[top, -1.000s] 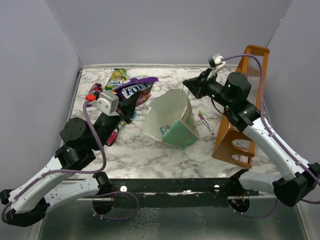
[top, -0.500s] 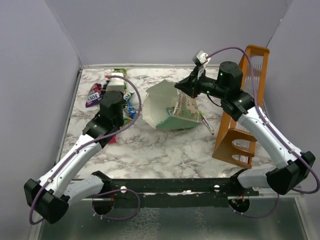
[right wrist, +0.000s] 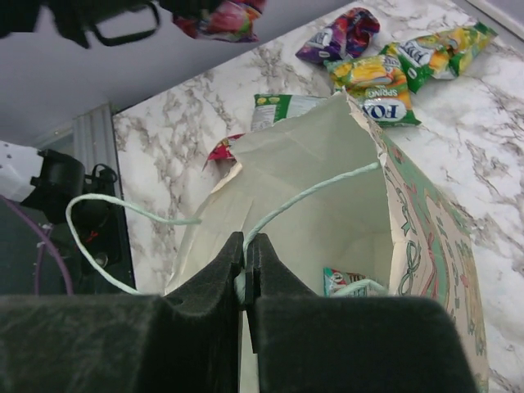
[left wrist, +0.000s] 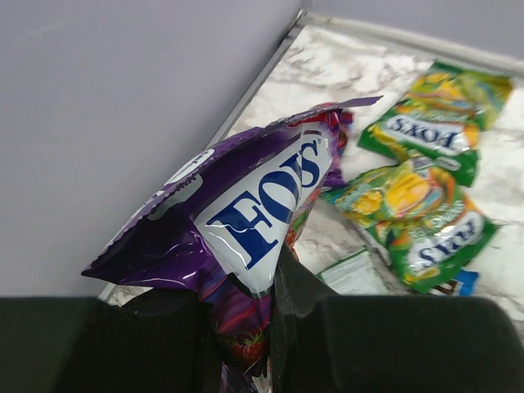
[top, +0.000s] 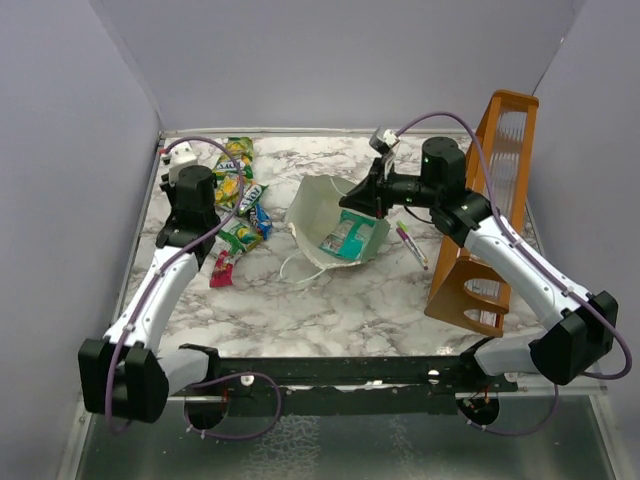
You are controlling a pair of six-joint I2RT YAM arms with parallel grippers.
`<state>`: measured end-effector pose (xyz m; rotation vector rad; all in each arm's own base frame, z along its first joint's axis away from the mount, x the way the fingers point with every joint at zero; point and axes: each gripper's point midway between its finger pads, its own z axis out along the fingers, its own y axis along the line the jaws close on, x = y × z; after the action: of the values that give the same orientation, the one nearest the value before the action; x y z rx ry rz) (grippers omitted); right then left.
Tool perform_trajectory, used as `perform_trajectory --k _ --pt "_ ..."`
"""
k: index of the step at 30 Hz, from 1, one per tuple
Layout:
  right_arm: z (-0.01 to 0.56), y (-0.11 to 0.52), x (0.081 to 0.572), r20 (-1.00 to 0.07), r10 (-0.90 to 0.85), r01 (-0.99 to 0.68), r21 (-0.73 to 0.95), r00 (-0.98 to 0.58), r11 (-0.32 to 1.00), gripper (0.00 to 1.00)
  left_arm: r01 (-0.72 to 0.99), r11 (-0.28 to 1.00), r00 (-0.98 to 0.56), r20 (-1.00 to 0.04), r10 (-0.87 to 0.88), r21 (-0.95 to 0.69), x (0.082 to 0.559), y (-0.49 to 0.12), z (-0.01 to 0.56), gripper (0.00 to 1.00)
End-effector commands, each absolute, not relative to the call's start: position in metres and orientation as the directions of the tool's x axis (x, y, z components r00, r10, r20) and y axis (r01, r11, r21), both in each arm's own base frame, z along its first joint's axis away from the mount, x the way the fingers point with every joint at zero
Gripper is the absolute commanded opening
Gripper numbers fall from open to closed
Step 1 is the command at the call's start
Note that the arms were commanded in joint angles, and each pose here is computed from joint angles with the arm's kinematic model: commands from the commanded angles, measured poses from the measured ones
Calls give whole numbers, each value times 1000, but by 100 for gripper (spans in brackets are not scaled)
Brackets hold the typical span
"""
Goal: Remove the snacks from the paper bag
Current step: Place the snack at the center of the board, then take out the snack from the paper bag.
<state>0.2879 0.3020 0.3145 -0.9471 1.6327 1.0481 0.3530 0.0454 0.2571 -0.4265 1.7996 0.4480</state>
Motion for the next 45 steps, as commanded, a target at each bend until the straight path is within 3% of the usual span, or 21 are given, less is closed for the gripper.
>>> perform_trajectory --k 1,4,8,12,16,20,25,30,34,39,42,45 --pt "336 308 260 -977 -62 -964 189 -204 189 2 -601 788 -304 -950 -71 134 372 80 223 0" --pt "333 309 242 -977 -74 -978 192 -198 86 2 -602 794 -379 -905 -194 82 382 92 174 0" --pt "330 309 221 -978 -71 -980 198 -196 -21 2 -628 776 -411 -825 -389 -54 384 94 136 42" --pt "321 308 199 -975 -83 -965 218 -207 -148 2 -560 815 -416 -799 -433 -150 388 76 139 59" --pt "314 307 185 -973 -99 -950 226 -209 -218 2 -508 833 -402 -796 -453 -218 378 62 151 84" --pt "308 307 172 -975 -94 -946 218 -201 -239 2 -338 878 -370 -810 -455 -339 372 27 179 93" --pt "308 306 171 -978 -85 -951 206 -191 -231 2 -75 923 -426 -824 -373 -378 357 -30 210 94" --pt "307 304 164 -984 -66 -949 180 -168 -259 2 240 872 -427 -853 -300 -427 332 -94 264 86" --pt "305 303 160 -984 -58 -948 179 -170 -263 2 510 757 -378 -897 -229 -408 288 -142 314 82" --pt "304 304 157 -986 -41 -956 164 -159 -242 2 847 457 -191 -958 -213 -270 197 -187 347 84" --pt "309 310 171 -986 -22 -973 165 -164 -161 2 870 440 -159 -972 -175 -222 179 -187 342 83" --pt "312 317 195 -977 -4 -976 215 -215 -21 2 858 398 -274 -945 -180 -325 176 -196 332 76"
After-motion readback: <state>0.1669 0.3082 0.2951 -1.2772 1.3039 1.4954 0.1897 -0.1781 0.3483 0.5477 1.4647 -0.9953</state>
